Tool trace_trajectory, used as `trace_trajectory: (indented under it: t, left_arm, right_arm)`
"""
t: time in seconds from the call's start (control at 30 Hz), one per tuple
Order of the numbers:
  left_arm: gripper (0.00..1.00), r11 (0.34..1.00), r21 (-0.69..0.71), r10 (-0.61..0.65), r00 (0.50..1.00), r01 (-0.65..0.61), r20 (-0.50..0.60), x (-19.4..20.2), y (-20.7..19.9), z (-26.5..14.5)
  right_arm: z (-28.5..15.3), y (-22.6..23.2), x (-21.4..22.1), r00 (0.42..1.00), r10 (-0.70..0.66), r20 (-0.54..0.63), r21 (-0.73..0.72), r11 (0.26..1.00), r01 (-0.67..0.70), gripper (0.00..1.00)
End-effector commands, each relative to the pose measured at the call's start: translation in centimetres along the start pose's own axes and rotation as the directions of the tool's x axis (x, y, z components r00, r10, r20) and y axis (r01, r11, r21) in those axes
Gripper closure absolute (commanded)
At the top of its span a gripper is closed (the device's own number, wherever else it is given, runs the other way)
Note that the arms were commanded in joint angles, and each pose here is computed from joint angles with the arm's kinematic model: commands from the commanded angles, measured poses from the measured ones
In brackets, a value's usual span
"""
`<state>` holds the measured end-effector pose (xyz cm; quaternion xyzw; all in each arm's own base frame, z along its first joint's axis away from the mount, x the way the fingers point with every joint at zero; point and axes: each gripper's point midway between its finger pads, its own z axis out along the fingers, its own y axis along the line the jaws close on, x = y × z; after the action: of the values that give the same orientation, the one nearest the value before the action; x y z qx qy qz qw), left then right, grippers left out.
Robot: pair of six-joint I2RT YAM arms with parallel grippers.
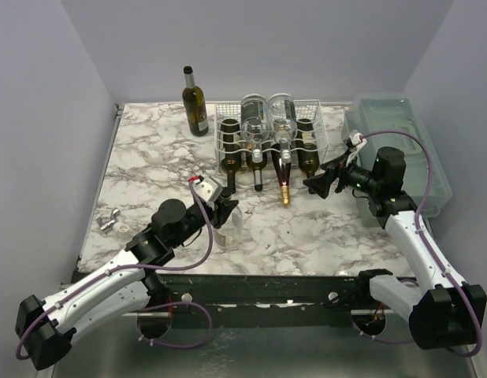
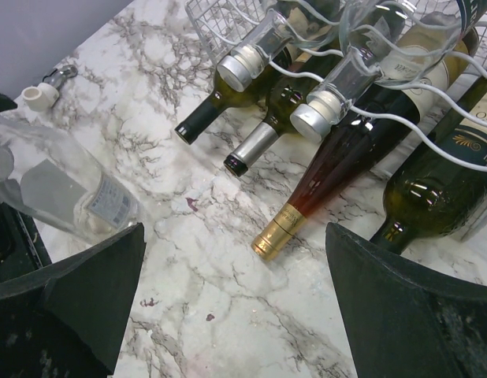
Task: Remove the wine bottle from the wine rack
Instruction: Pick up the wine bottle from the center of the board, then place the wine bottle at the center of the board.
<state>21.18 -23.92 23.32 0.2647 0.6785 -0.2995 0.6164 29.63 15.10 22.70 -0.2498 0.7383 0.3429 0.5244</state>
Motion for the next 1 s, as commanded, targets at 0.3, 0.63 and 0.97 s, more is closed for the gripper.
trace_trajectory:
  t: [0.3,0.63,0.97]
  left_arm:
    - [1.0,0.969,-0.245,0.098,0.968,-0.039,0.232,-10.4,6.2,-2.0]
    - [1.0,0.928,-0.362,0.176,0.96,-0.088,0.218,-12.2,10.3,-2.4]
    - [1.0,0.895,-0.438,0.198,0.956,-0.085,0.218,-14.5,14.3,-1.9]
  right_arm:
    - [-0.2,0.2,0.4,1.0,-0.007,-0.007,-0.009,1.0,0.007,0.01]
    - [-0.2,0.2,0.3,1.0,-0.007,-0.007,-0.009,1.0,0.007,0.01]
    - [-0.2,0.3,0.3,1.0,-0.008,-0.006,-0.01,1.0,0.008,0.0]
